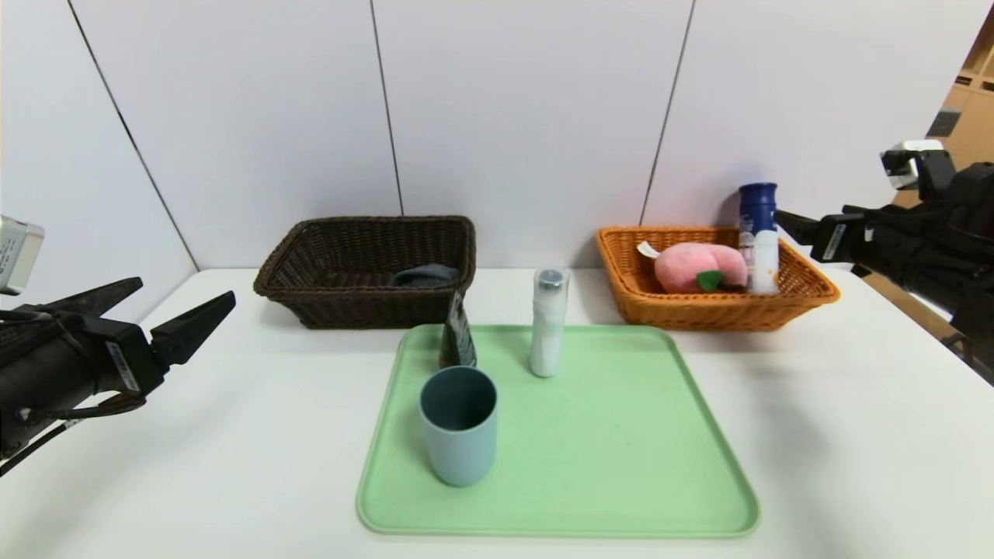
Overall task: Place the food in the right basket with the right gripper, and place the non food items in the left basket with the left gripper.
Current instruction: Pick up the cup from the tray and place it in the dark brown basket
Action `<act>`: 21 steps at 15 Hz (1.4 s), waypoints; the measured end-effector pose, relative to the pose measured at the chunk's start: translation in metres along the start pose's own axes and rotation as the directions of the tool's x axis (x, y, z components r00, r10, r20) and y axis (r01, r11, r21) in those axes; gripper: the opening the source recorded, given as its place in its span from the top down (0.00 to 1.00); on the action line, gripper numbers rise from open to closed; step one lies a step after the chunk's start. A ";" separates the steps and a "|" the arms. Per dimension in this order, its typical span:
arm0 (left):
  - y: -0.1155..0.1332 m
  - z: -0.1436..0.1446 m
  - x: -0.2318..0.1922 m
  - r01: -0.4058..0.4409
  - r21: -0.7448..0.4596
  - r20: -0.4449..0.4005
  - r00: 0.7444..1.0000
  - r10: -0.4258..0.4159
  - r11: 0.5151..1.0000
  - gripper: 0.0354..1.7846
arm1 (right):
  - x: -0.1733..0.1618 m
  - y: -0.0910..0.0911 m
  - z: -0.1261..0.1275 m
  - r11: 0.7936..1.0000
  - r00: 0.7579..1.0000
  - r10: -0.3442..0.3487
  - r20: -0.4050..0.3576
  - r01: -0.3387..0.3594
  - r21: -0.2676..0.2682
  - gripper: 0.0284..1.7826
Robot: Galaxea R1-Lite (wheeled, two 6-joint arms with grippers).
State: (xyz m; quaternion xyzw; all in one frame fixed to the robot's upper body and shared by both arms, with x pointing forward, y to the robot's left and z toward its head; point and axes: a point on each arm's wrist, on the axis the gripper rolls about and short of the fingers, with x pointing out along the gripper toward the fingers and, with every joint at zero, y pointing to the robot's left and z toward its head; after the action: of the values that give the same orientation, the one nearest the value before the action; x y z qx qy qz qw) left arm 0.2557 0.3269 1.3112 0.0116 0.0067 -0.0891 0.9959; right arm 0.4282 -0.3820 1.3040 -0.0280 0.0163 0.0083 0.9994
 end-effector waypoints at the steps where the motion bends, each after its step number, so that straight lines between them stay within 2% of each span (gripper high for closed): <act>1: 0.000 0.000 0.000 0.000 0.000 0.001 1.000 0.000 1.000 0.06 | -0.016 0.002 0.004 1.000 1.000 0.003 0.002 -0.003 0.000 0.12; 6: 0.000 0.001 -0.001 0.000 0.001 0.004 1.000 0.000 1.000 0.06 | -0.102 0.014 0.024 1.000 0.999 0.001 0.052 0.000 -0.005 0.08; 9: 0.000 -0.001 -0.002 0.000 0.000 0.000 1.000 0.000 1.000 0.06 | -0.155 0.022 0.029 1.000 0.999 -0.001 0.050 0.001 0.001 0.07; 11: -0.001 -0.002 -0.003 0.002 0.001 -0.003 1.000 -0.002 1.000 0.06 | -0.188 0.028 0.023 1.000 1.000 0.001 0.027 -0.002 0.013 0.06; 13: -0.004 -0.004 -0.003 0.024 -0.001 -0.010 1.000 -0.024 1.000 0.06 | -0.216 0.034 0.007 0.999 1.000 0.015 -0.012 -0.014 0.032 0.06; 15: -0.017 -0.002 -0.002 0.101 -0.012 0.011 0.995 -0.101 0.995 0.06 | -0.235 0.038 -0.004 0.999 1.000 0.022 -0.021 -0.021 0.038 0.05; 16: -0.027 -0.001 -0.001 0.163 -0.018 0.023 0.986 -0.163 0.986 0.06 | -0.241 0.040 -0.006 0.999 0.999 0.025 -0.021 -0.024 0.039 0.05; 18: -0.050 -0.003 -0.004 0.308 -0.017 0.028 0.951 -0.308 0.951 0.06 | -0.250 0.042 -0.009 0.999 0.999 0.035 -0.028 -0.034 0.040 0.05; 21: -0.076 -0.026 -0.017 0.497 -0.007 -0.051 0.866 -0.497 0.868 0.06 | -0.256 0.044 -0.010 0.997 0.997 0.071 -0.034 -0.070 0.042 0.05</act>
State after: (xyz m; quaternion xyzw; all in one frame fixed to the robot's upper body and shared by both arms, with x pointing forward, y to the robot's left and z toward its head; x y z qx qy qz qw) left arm 0.2248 0.2561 1.2841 0.0153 0.0347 -0.3420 0.9389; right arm 0.1708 -0.3428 1.2998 -0.0071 0.0353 0.0428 0.9984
